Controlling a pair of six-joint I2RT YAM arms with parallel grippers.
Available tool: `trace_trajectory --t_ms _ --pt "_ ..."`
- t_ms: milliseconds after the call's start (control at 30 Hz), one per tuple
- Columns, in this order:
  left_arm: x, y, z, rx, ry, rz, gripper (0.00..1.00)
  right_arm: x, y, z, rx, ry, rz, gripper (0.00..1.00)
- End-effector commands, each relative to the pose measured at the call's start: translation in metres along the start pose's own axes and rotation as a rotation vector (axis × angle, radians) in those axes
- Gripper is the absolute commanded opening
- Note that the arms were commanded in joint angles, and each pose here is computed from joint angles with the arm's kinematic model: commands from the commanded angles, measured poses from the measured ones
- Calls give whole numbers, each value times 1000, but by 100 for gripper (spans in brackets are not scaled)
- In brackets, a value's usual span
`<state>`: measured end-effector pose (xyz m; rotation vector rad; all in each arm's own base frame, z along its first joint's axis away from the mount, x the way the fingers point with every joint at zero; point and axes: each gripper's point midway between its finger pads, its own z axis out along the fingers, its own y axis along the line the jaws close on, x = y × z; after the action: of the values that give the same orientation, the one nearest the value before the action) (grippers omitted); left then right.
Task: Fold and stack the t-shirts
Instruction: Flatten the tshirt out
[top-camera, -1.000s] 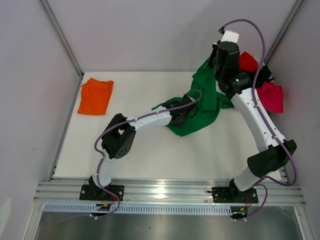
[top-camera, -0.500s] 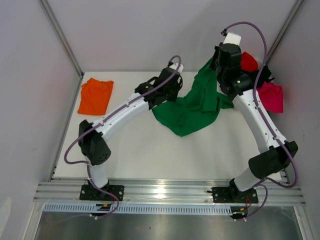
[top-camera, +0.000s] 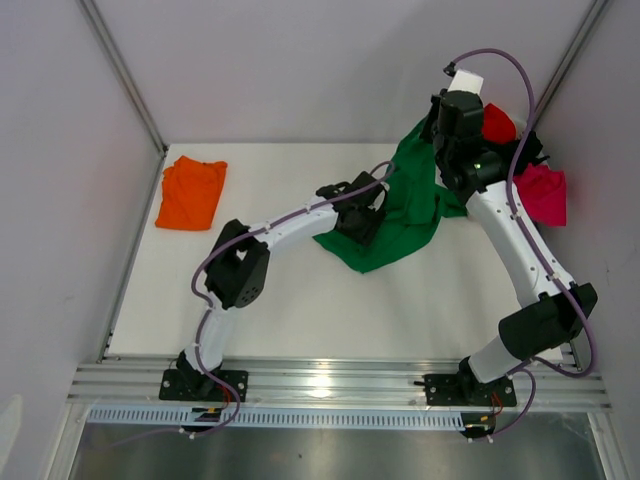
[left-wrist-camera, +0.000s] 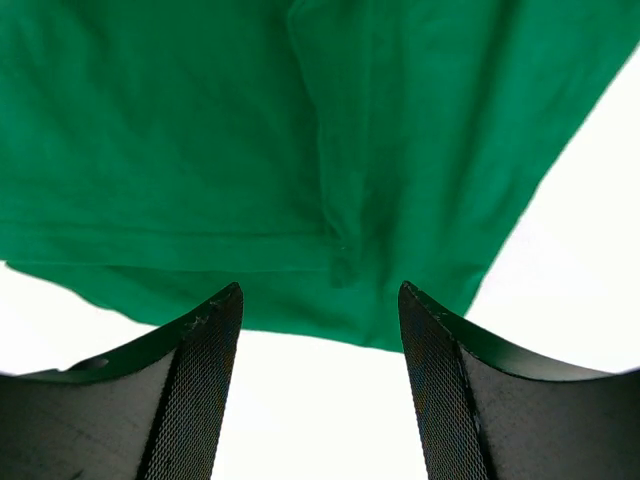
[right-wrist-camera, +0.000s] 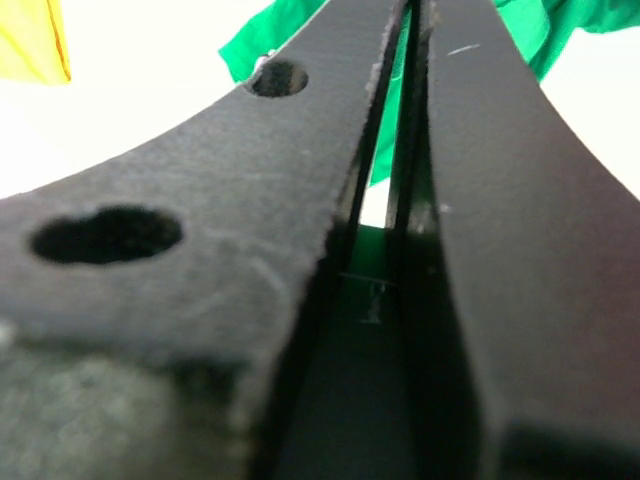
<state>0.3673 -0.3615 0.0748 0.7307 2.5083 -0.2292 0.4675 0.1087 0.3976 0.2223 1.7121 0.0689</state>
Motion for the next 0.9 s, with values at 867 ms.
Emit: trace_trajectory --t_ms 867 --pt "-7 -23 7 -5 -45 37 66 -13 -14 -16 -16 -46 54 0"
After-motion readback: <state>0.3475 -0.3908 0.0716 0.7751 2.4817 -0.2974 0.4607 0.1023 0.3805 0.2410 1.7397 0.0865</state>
